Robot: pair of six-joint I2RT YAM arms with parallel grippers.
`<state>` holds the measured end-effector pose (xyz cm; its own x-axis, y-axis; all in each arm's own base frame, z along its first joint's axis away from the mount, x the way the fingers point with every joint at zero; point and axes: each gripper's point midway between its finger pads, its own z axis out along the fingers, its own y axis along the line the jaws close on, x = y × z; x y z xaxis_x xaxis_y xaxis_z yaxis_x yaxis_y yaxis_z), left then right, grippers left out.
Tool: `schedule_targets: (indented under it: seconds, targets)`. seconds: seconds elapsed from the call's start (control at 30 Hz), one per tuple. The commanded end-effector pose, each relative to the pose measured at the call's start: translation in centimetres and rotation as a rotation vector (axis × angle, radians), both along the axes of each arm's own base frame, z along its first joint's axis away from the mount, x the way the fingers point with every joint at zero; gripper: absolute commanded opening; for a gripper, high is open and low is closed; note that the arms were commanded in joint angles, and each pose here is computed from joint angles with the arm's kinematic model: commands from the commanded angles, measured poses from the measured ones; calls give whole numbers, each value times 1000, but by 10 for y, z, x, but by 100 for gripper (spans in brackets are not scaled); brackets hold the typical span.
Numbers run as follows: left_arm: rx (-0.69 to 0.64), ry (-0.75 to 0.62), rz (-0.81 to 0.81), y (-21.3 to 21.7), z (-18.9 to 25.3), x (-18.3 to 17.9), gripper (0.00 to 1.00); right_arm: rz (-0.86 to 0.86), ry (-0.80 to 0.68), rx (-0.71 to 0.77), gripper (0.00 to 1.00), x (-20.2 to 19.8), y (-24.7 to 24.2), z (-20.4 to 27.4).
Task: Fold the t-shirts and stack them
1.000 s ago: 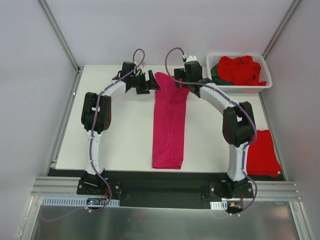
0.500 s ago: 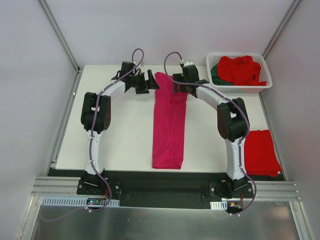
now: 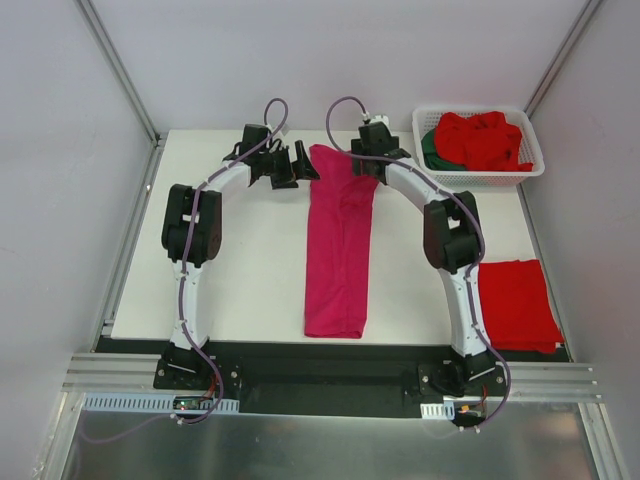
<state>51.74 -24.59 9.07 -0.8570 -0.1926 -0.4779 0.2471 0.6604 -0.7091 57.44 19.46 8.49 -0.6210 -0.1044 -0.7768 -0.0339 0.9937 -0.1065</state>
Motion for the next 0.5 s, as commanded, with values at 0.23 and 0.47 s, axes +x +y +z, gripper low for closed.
schedule_targets:
  seconds: [0.23,0.47]
  targets:
    - [-7,-27,-30,-4,1,-3,99,-173,106,133,74,5,-41,-14]
    - [-11,-28,-34,-5,1,-2,99,-115,131,205,69,12,-32,-18]
